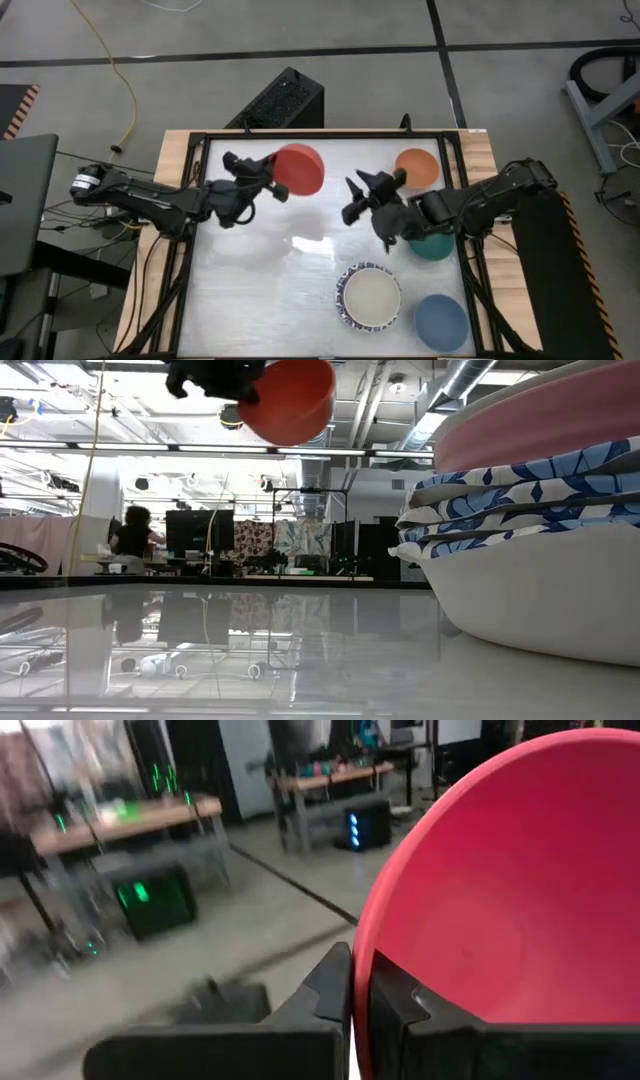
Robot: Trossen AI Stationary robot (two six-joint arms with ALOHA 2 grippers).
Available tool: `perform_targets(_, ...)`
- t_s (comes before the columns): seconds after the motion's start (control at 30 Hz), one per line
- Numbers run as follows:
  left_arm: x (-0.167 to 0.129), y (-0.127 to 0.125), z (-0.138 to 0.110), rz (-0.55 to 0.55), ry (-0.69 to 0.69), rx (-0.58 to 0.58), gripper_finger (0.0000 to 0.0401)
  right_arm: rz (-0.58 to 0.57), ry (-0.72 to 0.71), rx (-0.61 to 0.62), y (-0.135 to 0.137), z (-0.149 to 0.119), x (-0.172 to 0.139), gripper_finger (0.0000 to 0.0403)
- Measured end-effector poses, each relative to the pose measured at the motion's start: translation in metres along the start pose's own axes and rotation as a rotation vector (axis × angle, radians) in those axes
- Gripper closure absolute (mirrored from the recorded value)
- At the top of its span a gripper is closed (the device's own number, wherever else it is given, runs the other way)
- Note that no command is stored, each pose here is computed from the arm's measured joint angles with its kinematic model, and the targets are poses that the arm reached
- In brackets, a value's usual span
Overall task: Nest bowls inside each other
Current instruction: Stack the orange bowl on top of the gray bowl
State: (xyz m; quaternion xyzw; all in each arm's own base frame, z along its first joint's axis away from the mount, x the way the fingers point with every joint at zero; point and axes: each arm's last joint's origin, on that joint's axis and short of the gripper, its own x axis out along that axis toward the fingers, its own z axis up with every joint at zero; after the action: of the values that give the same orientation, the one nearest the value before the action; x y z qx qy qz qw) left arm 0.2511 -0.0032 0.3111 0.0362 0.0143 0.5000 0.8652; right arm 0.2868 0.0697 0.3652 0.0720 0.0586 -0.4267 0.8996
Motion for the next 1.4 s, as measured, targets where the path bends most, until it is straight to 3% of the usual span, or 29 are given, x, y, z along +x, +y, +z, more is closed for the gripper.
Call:
perform_targets(0.13,0.010,-0.005,0.005,0.008,-0.063,0.142,0.0401,0.022,-0.129,-0.079,0.006,0.027,0.008,0.0232)
perform_targets(0.37,0.015,-0.001,0.015,0.038,-0.129,0.213,0.0401,0.039,-0.254,-0.119,0.001,0.052,0.017,0.0232)
perform_targets(0.73,0.036,0.015,0.042,0.137,-0.172,0.220,0.0401,0.033,-0.232,-0.113,0.001,0.041,0.052,0.0233)
perform_targets(0.9,0.038,0.016,0.047,0.114,-0.190,0.238,0.0401,0.016,-0.222,-0.124,0.006,0.032,0.065,0.0233)
perform_targets(1.27,0.034,0.011,0.047,0.066,-0.206,0.235,0.0401,-0.036,-0.203,-0.009,-0.005,0.028,0.092,0.0233)
perform_targets(1.4,0.033,0.008,0.046,0.002,-0.227,0.239,0.0401,-0.028,-0.176,0.043,-0.010,0.026,0.098,0.0265)
